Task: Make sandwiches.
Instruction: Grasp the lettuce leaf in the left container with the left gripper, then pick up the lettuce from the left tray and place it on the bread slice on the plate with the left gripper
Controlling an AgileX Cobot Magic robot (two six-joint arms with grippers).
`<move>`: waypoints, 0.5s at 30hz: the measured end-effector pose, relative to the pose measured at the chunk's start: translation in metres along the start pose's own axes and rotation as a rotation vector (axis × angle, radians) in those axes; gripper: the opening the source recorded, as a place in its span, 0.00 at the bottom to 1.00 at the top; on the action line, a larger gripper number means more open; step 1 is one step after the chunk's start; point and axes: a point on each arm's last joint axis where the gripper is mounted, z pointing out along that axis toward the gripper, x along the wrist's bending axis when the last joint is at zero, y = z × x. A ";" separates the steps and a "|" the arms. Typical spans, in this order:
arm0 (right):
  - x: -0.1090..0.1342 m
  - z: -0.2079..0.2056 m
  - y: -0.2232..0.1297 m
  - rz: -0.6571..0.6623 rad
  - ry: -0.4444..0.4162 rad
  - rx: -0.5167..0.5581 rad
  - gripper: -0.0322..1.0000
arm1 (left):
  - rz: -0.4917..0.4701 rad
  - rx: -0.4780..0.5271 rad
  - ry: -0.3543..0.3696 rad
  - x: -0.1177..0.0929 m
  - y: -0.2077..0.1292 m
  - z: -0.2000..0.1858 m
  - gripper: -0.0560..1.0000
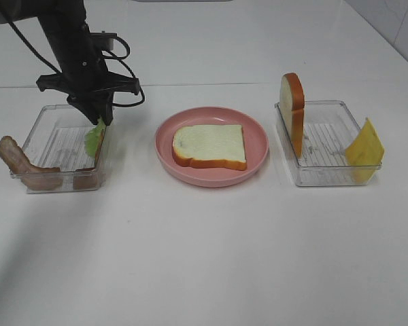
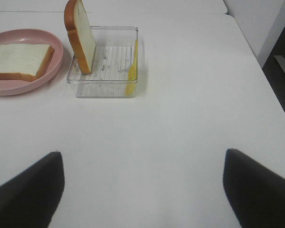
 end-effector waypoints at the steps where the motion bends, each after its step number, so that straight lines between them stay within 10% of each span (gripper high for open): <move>1: 0.000 0.000 0.000 0.000 0.000 0.000 0.83 | 0.000 0.000 0.000 0.000 0.000 0.000 0.21; 5: 0.000 0.000 0.000 0.000 0.000 0.000 0.83 | 0.024 -0.011 -0.001 0.000 0.001 0.001 0.05; 15: 0.000 0.000 0.000 0.000 0.000 0.000 0.83 | 0.026 0.009 0.001 0.000 -0.001 0.000 0.05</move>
